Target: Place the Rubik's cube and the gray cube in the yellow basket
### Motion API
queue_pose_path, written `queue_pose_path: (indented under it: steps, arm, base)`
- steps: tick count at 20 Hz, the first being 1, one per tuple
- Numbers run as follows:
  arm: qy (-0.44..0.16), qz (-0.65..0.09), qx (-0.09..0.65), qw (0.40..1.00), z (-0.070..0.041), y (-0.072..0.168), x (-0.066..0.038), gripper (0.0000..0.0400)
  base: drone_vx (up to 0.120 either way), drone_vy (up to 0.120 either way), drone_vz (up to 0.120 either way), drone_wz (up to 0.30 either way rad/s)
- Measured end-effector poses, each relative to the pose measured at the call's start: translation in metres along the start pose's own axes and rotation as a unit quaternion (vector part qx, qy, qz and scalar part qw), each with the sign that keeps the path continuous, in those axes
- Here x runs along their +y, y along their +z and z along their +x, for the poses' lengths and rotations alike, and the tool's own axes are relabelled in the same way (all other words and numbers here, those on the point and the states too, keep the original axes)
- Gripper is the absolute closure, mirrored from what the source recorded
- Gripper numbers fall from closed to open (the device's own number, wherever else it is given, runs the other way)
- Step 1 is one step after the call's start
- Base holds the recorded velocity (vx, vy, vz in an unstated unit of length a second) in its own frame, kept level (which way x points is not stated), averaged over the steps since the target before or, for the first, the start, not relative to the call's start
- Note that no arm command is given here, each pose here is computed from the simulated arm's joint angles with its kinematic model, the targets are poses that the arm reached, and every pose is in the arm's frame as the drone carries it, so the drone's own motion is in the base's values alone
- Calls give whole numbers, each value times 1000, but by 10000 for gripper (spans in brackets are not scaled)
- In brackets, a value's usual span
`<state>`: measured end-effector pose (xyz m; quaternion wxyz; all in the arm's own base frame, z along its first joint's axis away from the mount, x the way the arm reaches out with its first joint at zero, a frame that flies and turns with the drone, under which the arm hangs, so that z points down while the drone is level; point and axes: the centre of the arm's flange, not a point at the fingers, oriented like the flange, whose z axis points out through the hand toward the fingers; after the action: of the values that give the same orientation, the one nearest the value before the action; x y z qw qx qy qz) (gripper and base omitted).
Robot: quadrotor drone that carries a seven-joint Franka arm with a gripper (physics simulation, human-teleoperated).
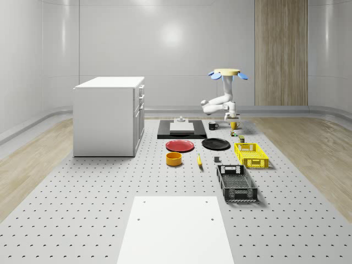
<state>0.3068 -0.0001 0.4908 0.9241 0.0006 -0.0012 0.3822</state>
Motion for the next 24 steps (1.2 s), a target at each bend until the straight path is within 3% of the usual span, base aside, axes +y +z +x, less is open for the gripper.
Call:
queue_pose_path:
  steps: [8,18,24]
  arm:
    - [0,0,0,1000,0,1,0,0]
    - [0,0,0,1000,0,39,0,0]
    - [0,0,0,1000,8,55,-8,0]
  base:
    - [0,0,-110,0]
    - [0,0,0,0]
    - [0,0,0,0]
